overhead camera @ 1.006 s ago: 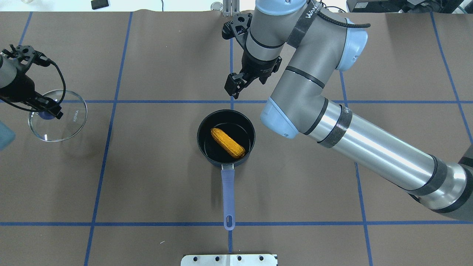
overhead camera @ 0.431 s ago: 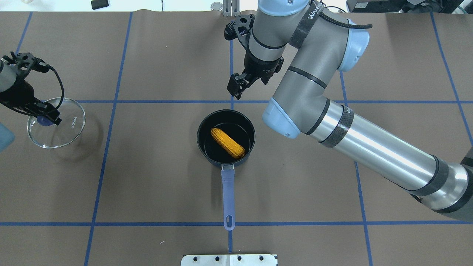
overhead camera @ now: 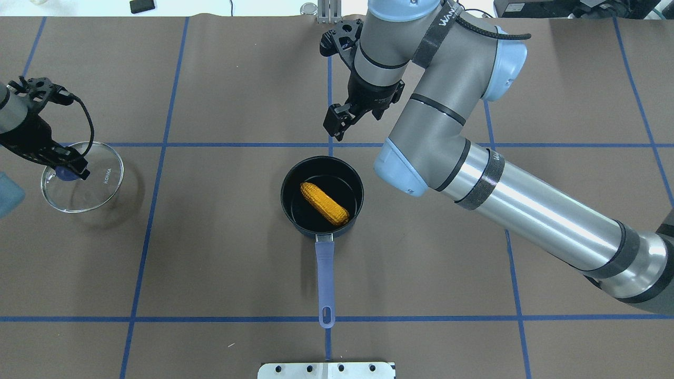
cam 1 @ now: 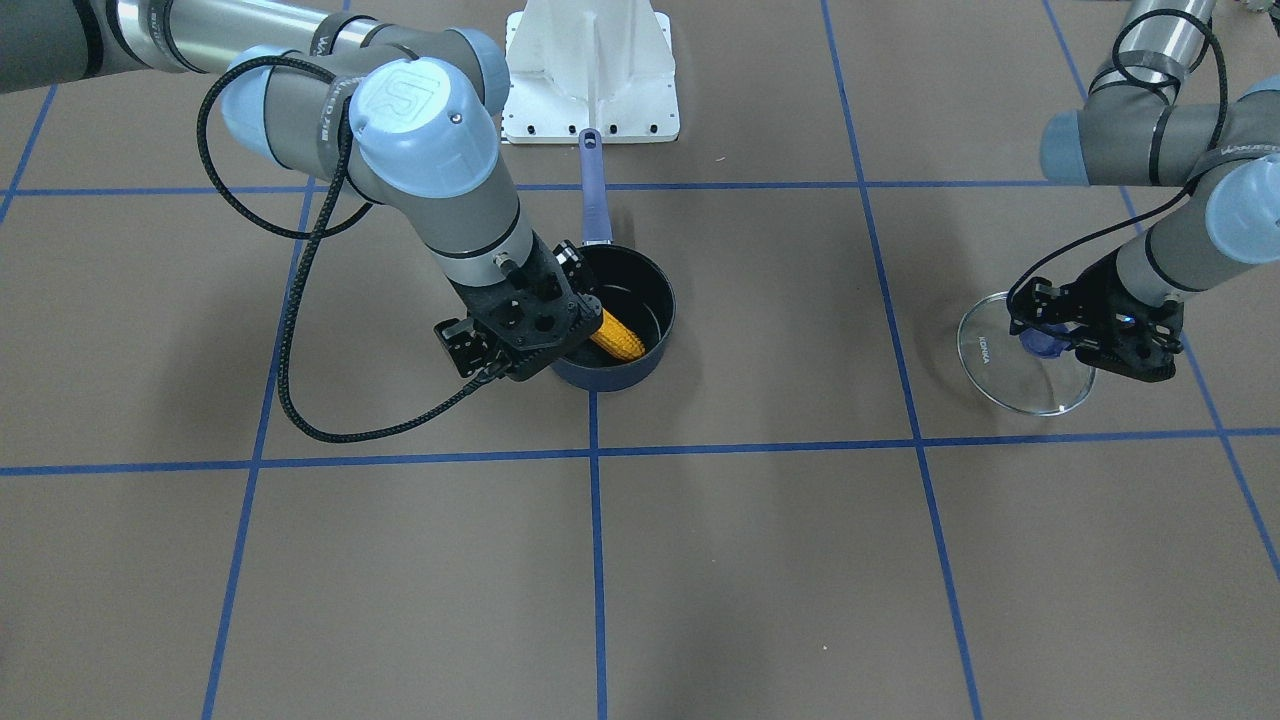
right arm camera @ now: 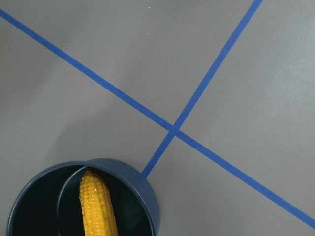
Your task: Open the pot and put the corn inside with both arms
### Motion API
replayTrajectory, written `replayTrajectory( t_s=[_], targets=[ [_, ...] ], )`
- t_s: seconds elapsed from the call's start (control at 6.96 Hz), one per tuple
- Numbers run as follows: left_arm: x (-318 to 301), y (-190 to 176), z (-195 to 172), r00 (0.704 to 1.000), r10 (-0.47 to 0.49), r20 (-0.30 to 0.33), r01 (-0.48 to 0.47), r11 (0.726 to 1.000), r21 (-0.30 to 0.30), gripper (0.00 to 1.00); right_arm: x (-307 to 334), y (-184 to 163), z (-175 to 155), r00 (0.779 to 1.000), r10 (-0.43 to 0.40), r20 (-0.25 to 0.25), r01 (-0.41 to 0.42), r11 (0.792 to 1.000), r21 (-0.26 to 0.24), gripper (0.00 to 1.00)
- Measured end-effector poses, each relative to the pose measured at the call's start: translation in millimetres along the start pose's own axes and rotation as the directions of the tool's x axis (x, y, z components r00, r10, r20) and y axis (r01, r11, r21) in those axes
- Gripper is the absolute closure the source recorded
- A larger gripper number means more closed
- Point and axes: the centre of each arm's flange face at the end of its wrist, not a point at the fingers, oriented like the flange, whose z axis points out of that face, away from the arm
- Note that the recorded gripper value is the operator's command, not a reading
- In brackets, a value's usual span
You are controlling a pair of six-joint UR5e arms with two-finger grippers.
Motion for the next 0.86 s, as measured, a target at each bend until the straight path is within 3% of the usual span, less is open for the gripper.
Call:
replayTrajectory(
  t_s=[0.43,0.72,0.86],
  targets=[
    [-0.6,-1.1,2.8,1.000,-0.001,0.001,0.001,1.000,-0.005,0.25,3.0,-2.5,-5.2,1.000,0.000,0.003,0.000,1.000,0.014,0.00],
    [-0.5,-3.3,4.3,1.000,0.000,-0.001,0.000,1.000,-0.004,0.03,4.0,-2.2,-5.1,1.000,0.000,0.002,0.000,1.000,0.016,0.00],
    [2.3,-5.4,2.3,1.000,0.007,-0.005,-0.007,1.000,0.008,0.02,4.2,-2.1,-5.1,1.000,0.000,0.002,0.000,1.000,0.016,0.00]
  ],
)
